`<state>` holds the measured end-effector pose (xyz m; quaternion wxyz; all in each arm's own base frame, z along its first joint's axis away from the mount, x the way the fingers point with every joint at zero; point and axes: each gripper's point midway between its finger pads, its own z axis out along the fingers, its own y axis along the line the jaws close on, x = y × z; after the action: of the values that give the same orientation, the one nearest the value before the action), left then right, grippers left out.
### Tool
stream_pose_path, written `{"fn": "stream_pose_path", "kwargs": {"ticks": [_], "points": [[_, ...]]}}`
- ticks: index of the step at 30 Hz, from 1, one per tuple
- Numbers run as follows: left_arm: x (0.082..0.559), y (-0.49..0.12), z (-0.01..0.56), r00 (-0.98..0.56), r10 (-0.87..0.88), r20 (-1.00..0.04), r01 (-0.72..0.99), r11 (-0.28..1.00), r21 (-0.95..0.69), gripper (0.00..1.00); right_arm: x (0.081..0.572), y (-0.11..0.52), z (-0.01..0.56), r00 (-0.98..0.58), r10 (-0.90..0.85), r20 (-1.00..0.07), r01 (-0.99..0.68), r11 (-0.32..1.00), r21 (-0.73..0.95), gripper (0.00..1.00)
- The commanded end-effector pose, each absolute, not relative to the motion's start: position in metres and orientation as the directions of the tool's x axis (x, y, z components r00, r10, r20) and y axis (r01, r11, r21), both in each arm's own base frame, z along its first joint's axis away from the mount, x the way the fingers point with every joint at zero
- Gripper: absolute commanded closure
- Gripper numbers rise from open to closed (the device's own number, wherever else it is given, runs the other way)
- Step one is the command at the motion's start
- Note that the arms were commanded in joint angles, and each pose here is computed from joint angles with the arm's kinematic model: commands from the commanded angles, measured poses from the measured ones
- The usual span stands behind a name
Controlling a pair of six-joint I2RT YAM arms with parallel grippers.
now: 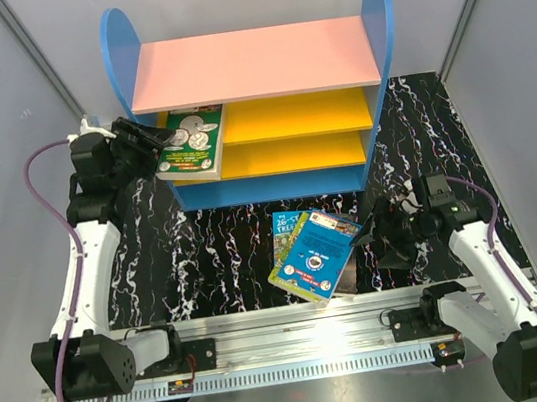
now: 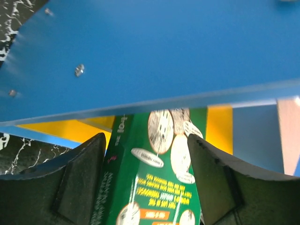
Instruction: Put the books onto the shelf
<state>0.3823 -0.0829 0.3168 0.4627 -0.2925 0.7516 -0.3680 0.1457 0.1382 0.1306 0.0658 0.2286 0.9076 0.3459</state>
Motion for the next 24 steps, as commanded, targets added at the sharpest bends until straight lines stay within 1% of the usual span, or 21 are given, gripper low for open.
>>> {"fn": "stream_pose_path", "kwargs": {"ticks": [1,3,6,7,11,12,15,16,18,21,22,23,24], "points": [[0.39,-0.074,0.336,-0.355,-0.778,-0.519,-0.098,0.583,-0.807,0.26,0.15,0.143,0.129,-0.888,0.458,0.051,0.369,0.64,0.674,0.0],[0.386,-0.073,0.341,-0.353,-0.774,-0.526,-0.103,0.591,-0.8,0.24,0.149,0.144,0.123,-0.886,0.458,0.077,0.386,0.636,0.668,0.0],[0.374,-0.066,0.334,-0.356,-0.769,-0.531,-0.164,0.61,-0.775,0.23,0.148,0.145,0.117,-0.883,0.458,0.1,0.403,0.633,0.662,0.0],[0.366,-0.062,0.324,-0.372,-0.768,-0.521,-0.213,0.617,-0.758,0.23,0.148,0.145,0.118,-0.884,0.458,0.098,0.401,0.63,0.665,0.0],[0.345,-0.034,0.315,-0.323,-0.756,-0.57,-0.354,0.655,-0.668,0.17,0.149,0.145,0.118,-0.879,0.469,0.088,0.401,0.627,0.669,0.0],[0.338,-0.032,0.318,-0.322,-0.75,-0.578,-0.359,0.662,-0.658,0.14,0.149,0.145,0.118,-0.878,0.47,0.089,0.402,0.624,0.67,0.0],[0.324,-0.017,0.318,-0.303,-0.713,-0.632,-0.402,0.697,-0.594,0.14,0.148,0.145,0.118,-0.876,0.474,0.091,0.407,0.622,0.669,0.0],[0.318,-0.01,0.321,-0.292,-0.699,-0.653,-0.396,0.71,-0.582,0.17,0.148,0.145,0.119,-0.876,0.475,0.089,0.406,0.623,0.669,0.0],[0.309,-0.005,0.315,-0.298,-0.692,-0.658,-0.406,0.716,-0.568,0.23,0.147,0.144,0.118,-0.876,0.475,0.089,0.407,0.626,0.665,0.0],[0.292,-0.01,0.304,-0.333,-0.684,-0.649,-0.394,0.726,-0.563,0.46,0.146,0.143,0.117,-0.876,0.475,0.087,0.409,0.632,0.658,0.0],[0.291,-0.014,0.303,-0.335,-0.689,-0.643,-0.371,0.724,-0.582,0.54,0.145,0.142,0.117,-0.877,0.473,0.083,0.406,0.637,0.656,0.0],[0.283,-0.03,0.284,-0.393,-0.695,-0.602,-0.337,0.718,-0.609,0.73,0.146,0.142,0.117,-0.876,0.475,0.081,0.406,0.638,0.654,0.0],[0.28,-0.037,0.278,-0.41,-0.703,-0.581,-0.312,0.707,-0.634,0.83,0.146,0.141,0.116,-0.877,0.475,0.077,0.405,0.642,0.65,0.0]]}}
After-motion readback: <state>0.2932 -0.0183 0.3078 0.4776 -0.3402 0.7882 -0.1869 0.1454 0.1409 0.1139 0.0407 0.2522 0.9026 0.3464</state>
